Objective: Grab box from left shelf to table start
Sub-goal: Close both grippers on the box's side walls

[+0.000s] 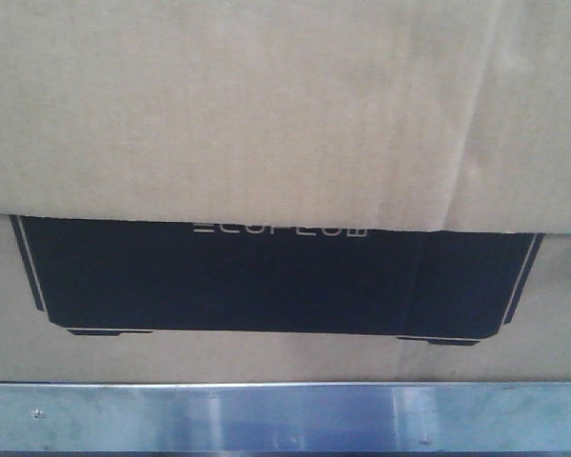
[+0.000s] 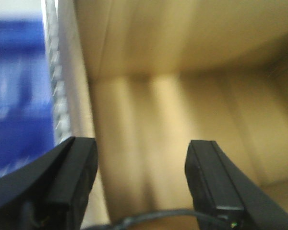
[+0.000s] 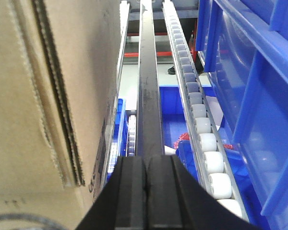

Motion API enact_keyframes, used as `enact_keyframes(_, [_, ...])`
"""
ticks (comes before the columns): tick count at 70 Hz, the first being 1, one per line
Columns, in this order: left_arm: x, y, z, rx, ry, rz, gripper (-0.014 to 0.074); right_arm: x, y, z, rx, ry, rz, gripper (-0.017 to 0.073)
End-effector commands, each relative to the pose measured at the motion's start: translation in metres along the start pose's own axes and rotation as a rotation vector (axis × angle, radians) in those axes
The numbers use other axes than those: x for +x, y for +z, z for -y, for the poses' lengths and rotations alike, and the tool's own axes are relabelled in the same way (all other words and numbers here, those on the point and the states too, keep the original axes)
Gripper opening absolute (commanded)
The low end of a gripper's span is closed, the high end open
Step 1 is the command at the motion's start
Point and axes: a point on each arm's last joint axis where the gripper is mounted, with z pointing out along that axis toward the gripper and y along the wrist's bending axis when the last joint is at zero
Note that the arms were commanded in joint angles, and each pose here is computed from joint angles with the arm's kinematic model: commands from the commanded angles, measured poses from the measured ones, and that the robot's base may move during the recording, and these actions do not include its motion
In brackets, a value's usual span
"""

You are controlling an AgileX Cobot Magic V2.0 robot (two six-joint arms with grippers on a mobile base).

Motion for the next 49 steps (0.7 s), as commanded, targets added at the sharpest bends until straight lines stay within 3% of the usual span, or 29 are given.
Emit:
enact_keyframes(1, [-0.016,0.004,-0.002,-0.038,0.007,-0.010,0.0309,-0.010,-0.001,0.000,0.002,-0.003,0.114,0.0052])
enact_keyframes(9, [-0.024,0.024,-0.007,-0.078,-0.019,-0.098,0.0309,-0.011,-0.001,0.000,0.003,-0.003,0.121,0.0052])
enact_keyframes(20, [-0.026,0.045,-0.011,-0.100,-0.014,-0.178,0.0309,-0.016,-0.002,0.000,0.004,-0.003,0.169,0.0052])
enact_keyframes(37, [-0.023,0.058,-0.012,-0.106,-0.018,-0.252,0.0309,-0.057,-0.015,-0.005,-0.013,-0.005,0.220,0.0053])
enact_keyframes(42, [-0.023,0.058,-0.013,-0.108,-0.017,-0.252,0.0309,-0.074,-0.023,-0.007,-0.022,-0.007,0.224,0.0076])
enact_keyframes(49, [-0.023,0.058,-0.013,-0.114,-0.013,-0.252,0.0309,-0.104,-0.040,-0.012,-0.037,-0.012,0.235,0.0218])
